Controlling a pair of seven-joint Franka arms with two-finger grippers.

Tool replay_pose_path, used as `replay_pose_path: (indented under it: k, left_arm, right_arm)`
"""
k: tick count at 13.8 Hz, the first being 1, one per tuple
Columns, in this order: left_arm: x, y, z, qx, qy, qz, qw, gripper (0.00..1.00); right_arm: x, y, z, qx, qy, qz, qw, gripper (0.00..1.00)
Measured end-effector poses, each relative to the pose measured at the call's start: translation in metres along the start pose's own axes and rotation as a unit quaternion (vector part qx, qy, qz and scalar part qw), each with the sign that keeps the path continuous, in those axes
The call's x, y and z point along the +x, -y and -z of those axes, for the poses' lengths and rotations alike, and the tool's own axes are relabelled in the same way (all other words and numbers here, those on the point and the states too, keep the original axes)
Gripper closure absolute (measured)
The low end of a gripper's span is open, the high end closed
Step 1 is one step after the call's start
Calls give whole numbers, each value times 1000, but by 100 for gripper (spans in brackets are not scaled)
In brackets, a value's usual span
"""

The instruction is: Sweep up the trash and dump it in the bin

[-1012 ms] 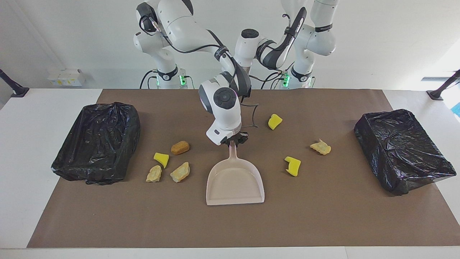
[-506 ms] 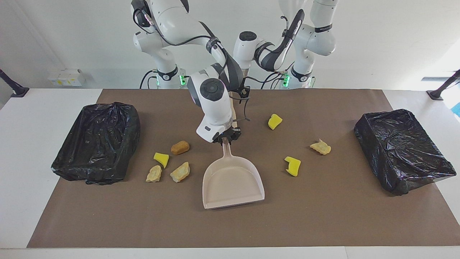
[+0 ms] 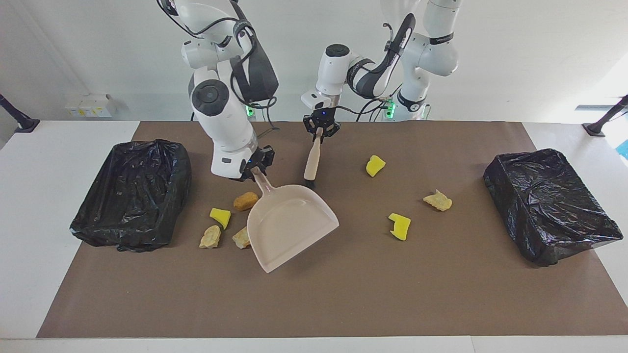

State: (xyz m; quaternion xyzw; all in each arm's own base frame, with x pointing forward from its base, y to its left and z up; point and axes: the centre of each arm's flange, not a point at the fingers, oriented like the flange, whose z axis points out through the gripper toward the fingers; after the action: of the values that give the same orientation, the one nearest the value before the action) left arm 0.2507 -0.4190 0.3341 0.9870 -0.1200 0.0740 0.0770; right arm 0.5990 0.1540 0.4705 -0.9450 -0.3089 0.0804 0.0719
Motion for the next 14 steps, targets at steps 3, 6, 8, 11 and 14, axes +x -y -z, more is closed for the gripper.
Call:
replay_pose_path:
  k: [3,6,8,11,14]
  left_arm:
    - [6,5,1,3,0,8,1000,74]
    - [31,21,14,27,14,37,999,74]
    - [58,36,36,47,22,64,997,74]
    - [92,72,69,64,16,95,993,74]
    - [115,114,80,84,34,72,993,74]
  right_arm:
    - [-19,-29,-5,-25,29,112,993,68]
    - [-23,-31,-18,-58,64,207,974,68]
    - [-22,-31,-30,-71,82,267,958,68]
    - [-23,-35,-49,-72,88,340,934,68]
    - [-7,-3,-77,-83,82,389,914,68]
